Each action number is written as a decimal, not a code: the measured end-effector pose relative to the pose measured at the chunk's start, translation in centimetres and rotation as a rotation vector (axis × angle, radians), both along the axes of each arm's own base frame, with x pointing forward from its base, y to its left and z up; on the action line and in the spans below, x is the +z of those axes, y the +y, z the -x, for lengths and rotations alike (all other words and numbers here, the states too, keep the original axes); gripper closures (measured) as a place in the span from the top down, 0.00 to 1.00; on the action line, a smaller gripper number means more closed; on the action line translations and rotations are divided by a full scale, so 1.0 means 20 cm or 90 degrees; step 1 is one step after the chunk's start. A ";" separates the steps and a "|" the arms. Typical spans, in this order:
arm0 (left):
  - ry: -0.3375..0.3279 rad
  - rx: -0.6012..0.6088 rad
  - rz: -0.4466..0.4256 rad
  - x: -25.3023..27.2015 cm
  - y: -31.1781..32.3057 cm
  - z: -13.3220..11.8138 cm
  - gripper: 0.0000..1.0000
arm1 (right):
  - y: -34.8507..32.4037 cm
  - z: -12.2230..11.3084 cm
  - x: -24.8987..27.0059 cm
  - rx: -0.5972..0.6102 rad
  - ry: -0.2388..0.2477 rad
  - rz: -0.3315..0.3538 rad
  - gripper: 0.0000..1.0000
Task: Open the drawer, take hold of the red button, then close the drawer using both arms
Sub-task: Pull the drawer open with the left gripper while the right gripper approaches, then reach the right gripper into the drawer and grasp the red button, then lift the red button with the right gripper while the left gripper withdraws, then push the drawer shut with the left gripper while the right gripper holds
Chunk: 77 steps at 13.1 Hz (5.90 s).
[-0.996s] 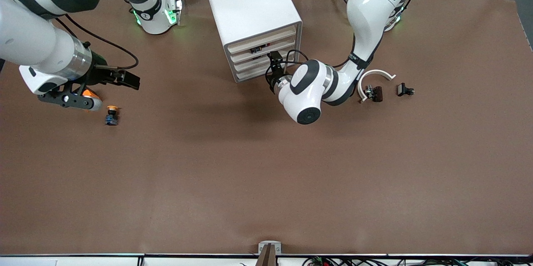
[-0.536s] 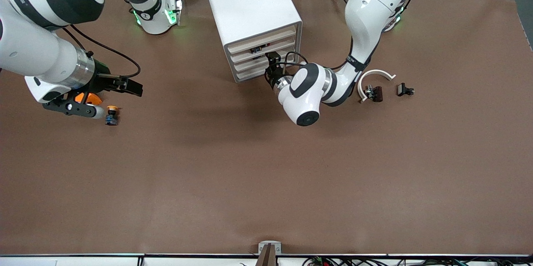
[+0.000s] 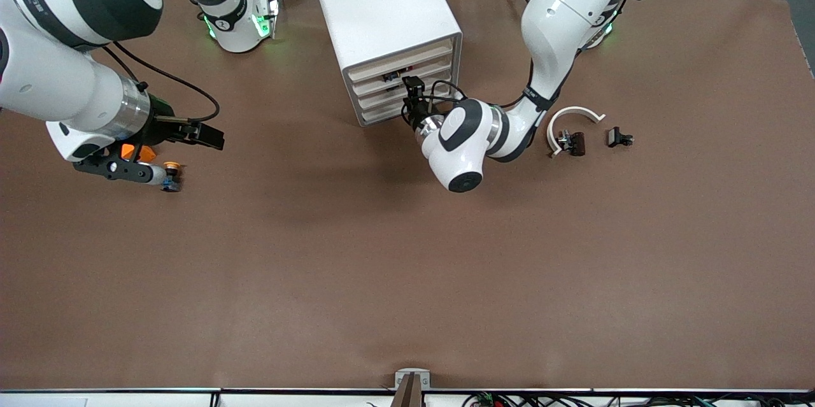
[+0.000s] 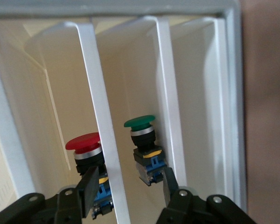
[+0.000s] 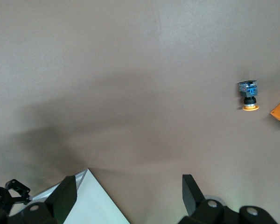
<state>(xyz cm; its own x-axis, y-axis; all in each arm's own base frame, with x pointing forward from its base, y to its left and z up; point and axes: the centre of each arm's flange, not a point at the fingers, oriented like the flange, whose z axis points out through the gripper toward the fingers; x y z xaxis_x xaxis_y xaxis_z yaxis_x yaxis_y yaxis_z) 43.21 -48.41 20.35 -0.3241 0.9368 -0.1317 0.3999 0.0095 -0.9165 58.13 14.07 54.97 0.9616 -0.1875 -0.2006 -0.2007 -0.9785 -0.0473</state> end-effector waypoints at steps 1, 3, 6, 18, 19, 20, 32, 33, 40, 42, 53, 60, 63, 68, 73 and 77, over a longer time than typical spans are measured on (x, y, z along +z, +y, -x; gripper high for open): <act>0.010 0.004 0.005 -0.01 -0.02 0.02 0.56 | 0.00 0.00 0.00 0.000 0.001 -0.001 1.00; 0.016 0.005 0.007 -0.02 -0.04 0.03 0.53 | 0.00 0.00 0.00 0.000 0.001 -0.002 1.00; 0.025 -0.004 0.008 -0.01 -0.04 0.04 0.53 | 0.00 0.00 -0.01 0.000 0.002 -0.002 1.00; 0.025 0.020 -0.018 0.00 0.02 -0.07 0.14 | 0.06 -0.04 -0.06 -0.007 -0.006 -0.004 1.00; 0.019 0.027 -0.019 0.01 0.04 -0.10 0.14 | 0.09 -0.04 -0.07 -0.022 -0.008 -0.005 1.00; 0.010 0.035 -0.020 0.02 0.07 -0.15 0.14 | 0.14 -0.04 -0.07 -0.040 -0.009 -0.004 1.00; -0.073 0.098 -0.011 0.10 0.19 -0.43 0.14 | 1.11 0.18 -0.26 -0.417 -0.031 0.027 1.00; -0.073 0.098 -0.011 0.10 0.19 -0.43 0.14 | 1.18 0.20 -0.28 -0.426 -0.032 0.025 1.00; -0.098 0.161 0.001 0.12 0.31 -0.59 0.18 | 1.41 0.34 -0.36 -0.443 -0.028 0.031 1.00; -0.112 0.186 0.011 0.15 0.34 -0.65 0.19 | 1.46 0.38 -0.45 -0.435 -0.029 0.032 1.00; -0.242 0.181 0.017 0.58 0.49 -0.89 1.00 | 1.61 0.58 -0.75 -0.419 -0.037 0.046 1.00; -0.513 -0.019 0.060 1.18 0.93 -1.04 1.00 | 1.76 0.75 -0.78 -0.383 -0.043 0.037 1.00; -0.629 -0.242 0.126 1.48 1.18 -1.01 1.00 | 1.76 0.74 -0.80 -0.385 -0.046 0.034 1.00; -0.703 -0.601 0.231 1.71 1.34 -0.96 1.00 | 1.78 0.70 -0.93 -0.387 -0.046 0.044 1.00; -0.696 -0.869 0.349 1.88 1.51 -0.90 1.00 | 1.80 0.70 -0.99 -0.384 -0.043 0.052 1.00; -0.685 -0.974 0.408 2.01 1.67 -0.85 1.00 | 1.82 0.72 -1.04 -0.377 -0.040 0.060 1.00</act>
<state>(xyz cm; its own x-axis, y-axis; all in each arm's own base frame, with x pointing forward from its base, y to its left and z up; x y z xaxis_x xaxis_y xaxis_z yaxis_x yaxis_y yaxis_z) 60.25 -15.03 60.49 0.9968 0.0506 -0.0621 0.0468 -0.9970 -0.0611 43.72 50.56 34.19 0.6973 -0.7093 -0.1033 -0.7128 -0.7014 0.0050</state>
